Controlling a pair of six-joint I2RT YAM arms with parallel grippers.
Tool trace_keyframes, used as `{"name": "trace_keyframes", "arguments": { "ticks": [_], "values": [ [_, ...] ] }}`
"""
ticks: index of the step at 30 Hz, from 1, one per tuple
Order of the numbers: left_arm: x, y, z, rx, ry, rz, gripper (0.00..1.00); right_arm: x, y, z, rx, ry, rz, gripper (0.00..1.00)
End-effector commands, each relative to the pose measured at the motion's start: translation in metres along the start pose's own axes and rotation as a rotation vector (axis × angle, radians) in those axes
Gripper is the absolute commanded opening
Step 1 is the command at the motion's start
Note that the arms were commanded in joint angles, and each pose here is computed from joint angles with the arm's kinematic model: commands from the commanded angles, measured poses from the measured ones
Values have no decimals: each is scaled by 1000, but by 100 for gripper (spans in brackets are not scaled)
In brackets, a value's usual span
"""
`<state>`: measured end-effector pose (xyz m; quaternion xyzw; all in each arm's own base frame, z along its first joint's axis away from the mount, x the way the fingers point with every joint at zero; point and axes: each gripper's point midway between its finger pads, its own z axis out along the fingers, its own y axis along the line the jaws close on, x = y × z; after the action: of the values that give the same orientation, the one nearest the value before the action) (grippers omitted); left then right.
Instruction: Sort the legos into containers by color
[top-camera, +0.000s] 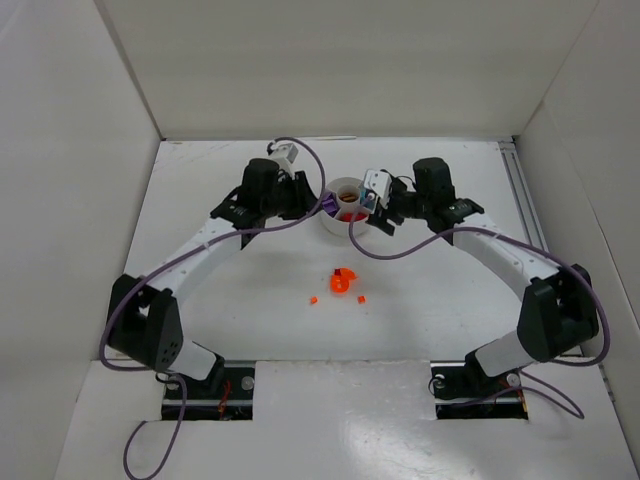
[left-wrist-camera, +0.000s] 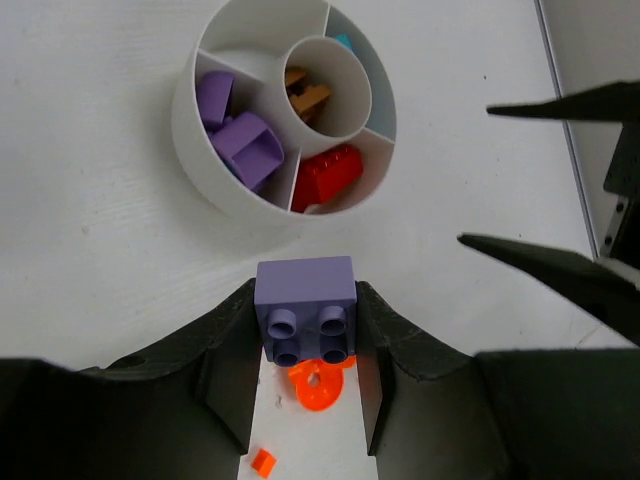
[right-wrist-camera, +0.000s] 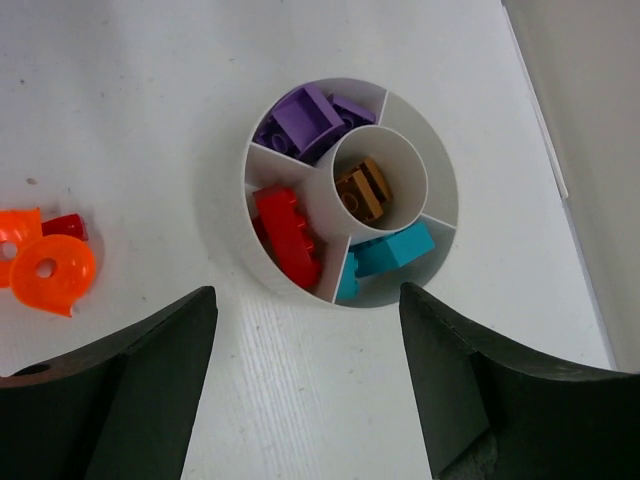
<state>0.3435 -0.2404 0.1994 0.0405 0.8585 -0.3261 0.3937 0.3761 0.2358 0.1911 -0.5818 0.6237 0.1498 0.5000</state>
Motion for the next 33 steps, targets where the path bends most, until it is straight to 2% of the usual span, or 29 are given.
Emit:
{"name": "trace_keyframes", "arguments": {
  "ticks": [1,3,8,13,29,33],
  "values": [
    [-50,-16,10,23,-95,62,0,-17,-6,-13,48,-43,-22,78],
    [-49,-4,31,-21,-61,59,0,-9,-3,-16,49,-31,-1,78],
    [-65,-5,62,-21,-43,78,0,2,-8,-28,86,-10,23,80],
    [-49,2,88,-2,31,64,0,16,-9,-37,101,6,47,80],
    [-37,16,119,12,51,122,2,28,-13,-48,110,4,54,81],
    [-36,18,120,13,49,155,16,31,-12,-45,103,10,60,81]
  ]
}}
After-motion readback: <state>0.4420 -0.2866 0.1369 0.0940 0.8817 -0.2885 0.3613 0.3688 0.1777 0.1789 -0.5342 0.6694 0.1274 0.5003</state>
